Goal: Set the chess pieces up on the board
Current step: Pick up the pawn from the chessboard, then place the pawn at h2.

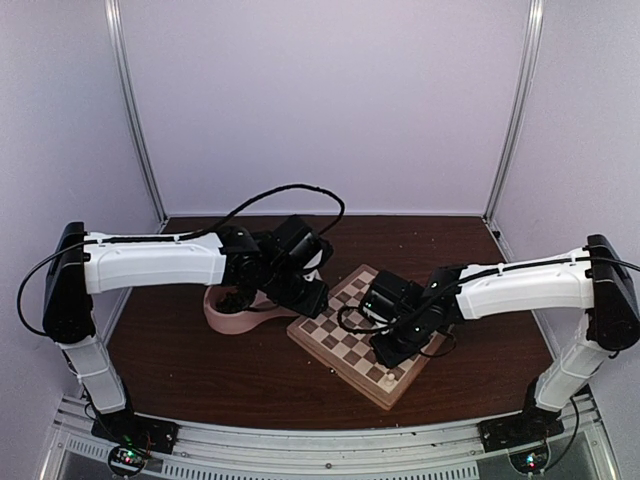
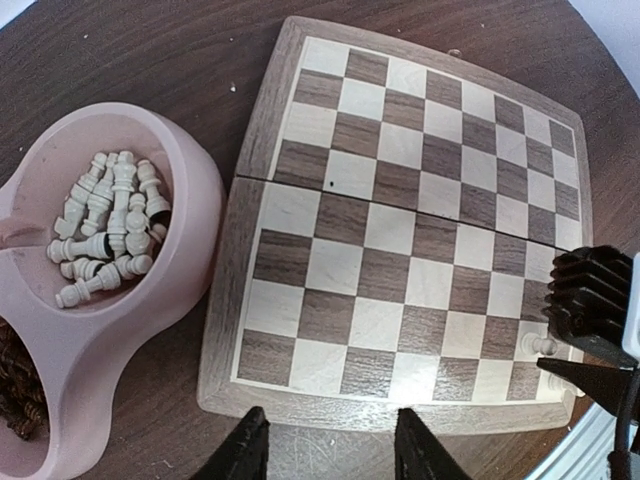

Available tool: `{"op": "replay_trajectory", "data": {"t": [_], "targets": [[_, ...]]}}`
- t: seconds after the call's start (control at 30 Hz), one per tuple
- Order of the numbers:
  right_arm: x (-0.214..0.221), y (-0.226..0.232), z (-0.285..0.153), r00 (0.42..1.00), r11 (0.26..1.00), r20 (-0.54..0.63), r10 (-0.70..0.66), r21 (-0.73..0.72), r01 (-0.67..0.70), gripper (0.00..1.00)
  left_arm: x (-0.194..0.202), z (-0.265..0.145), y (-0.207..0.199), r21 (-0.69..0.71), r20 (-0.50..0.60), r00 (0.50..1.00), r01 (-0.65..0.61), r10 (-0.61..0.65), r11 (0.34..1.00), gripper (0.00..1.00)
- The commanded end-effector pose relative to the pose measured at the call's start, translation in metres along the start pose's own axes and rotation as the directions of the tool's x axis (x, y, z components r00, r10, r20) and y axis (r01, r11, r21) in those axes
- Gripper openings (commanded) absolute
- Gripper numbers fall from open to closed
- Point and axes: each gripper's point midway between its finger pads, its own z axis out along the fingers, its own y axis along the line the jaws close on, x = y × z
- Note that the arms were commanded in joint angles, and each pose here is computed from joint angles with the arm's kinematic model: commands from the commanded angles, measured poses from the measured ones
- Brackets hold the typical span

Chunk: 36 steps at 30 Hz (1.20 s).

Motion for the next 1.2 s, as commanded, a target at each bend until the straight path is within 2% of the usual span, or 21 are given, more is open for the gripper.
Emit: {"op": "replay_trajectory", "data": {"t": [0.0, 0.27, 0.7, 1.17], "targets": [[-0.006, 0.002, 0.001, 1.000, 1.000, 0.013, -0.023, 0.018, 0.023, 0.24, -0.007, -0.009, 0.003, 0.002, 0.037, 0.999, 0.018, -0.018, 1.000, 0.44], [-0.008, 0.002, -0.006, 0.999, 0.999, 0.022, -0.023, 0.030, 0.022, 0.14, -0.005, -0.013, 0.006, -0.005, 0.043, 0.999, 0.018, -0.018, 1.000, 0.44], [0.012, -0.009, -0.031, 0.998, 1.000, 0.055, 0.026, 0.010, -0.027, 0.14, -0.004, -0.012, 0.003, 0.012, 0.043, 0.999, 0.026, -0.027, 1.000, 0.44], [0.032, -0.012, -0.013, 0.999, 0.999, 0.001, 0.047, -0.001, -0.047, 0.14, -0.004, -0.012, 0.002, 0.019, 0.043, 0.999, 0.032, -0.033, 0.999, 0.44]]}}
